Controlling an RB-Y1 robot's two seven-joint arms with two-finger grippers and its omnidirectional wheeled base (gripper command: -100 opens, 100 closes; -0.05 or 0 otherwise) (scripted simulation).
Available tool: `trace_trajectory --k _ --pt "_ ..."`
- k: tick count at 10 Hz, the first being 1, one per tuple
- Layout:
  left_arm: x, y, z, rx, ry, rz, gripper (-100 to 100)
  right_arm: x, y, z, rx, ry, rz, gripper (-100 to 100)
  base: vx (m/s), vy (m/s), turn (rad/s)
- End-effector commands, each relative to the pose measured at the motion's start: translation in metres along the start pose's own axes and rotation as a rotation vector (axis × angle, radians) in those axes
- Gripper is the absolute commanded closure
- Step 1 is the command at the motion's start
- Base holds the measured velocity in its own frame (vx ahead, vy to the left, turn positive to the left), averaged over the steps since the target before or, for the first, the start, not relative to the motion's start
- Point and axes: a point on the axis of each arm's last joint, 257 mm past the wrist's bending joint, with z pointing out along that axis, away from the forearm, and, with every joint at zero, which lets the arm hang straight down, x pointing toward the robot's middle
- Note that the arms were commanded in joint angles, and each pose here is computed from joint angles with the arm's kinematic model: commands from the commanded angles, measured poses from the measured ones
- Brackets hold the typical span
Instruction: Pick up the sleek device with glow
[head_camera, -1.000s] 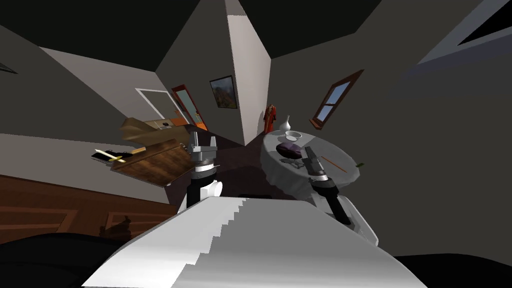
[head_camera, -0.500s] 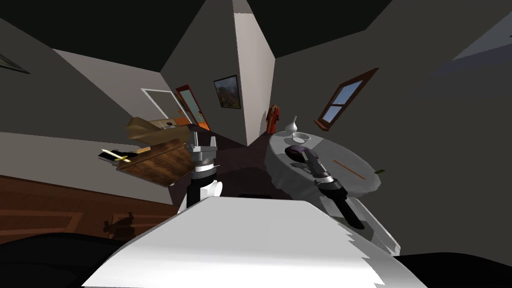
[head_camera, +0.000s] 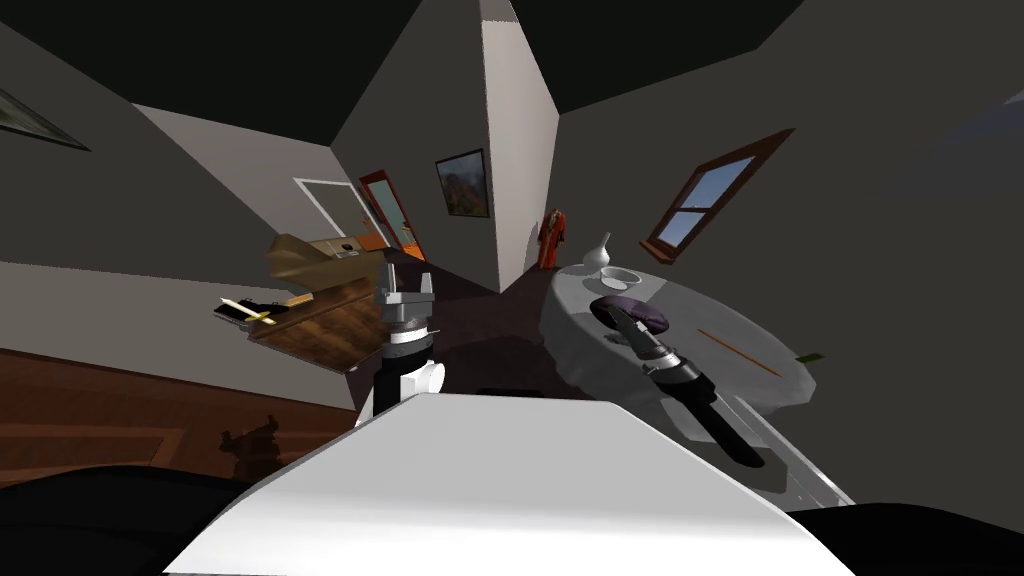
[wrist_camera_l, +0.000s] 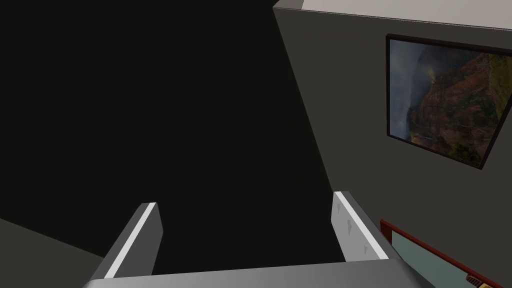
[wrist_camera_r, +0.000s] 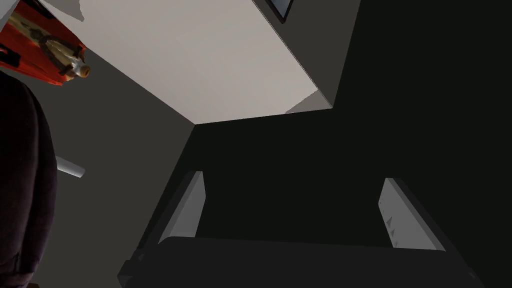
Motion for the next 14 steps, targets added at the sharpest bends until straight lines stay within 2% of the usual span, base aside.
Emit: trace_trajectory --k 1,6,7,8,9,12,13,14 --pt "0.0 0.0 0.0 0.0 0.0 0.0 0 0.001 -0.003 -0.002 -0.002 0.043 -0.031 -100 0.071 0.13 0.018" --pt "0.0 0.0 0.0 0.0 0.0 0.0 0 0.003 -0.022 -0.019 0.018 0.219 -0.166 -100 0.069 0.136 0.03" --pt "0.0 0.0 0.0 0.0 0.0 0.0 0 0.004 -0.021 -0.017 0.01 0.244 -0.179 -100 0.047 0.107 0.009" --pt "0.0 0.0 0.0 0.0 0.0 0.0 0 0.005 -0.029 -0.025 0.022 0.287 -0.214 -100 0.078 0.153 0.027" --pt "0.0 0.0 0.0 0.0 0.0 0.0 0 0.005 -0.028 -0.022 0.012 0.315 -0.228 -100 0.074 0.119 -0.003" --pt "0.0 0.0 0.0 0.0 0.0 0.0 0 0.007 -0.044 -0.035 0.026 0.436 -0.311 -100 0.042 0.094 0.001" --pt "0.0 0.0 0.0 0.0 0.0 0.0 0 0.008 -0.042 -0.032 0.014 0.464 -0.326 -100 0.025 0.078 -0.01" --pt "0.0 0.0 0.0 0.0 0.0 0.0 0 0.009 -0.051 -0.04 0.026 0.512 -0.36 -100 0.043 0.08 -0.018"
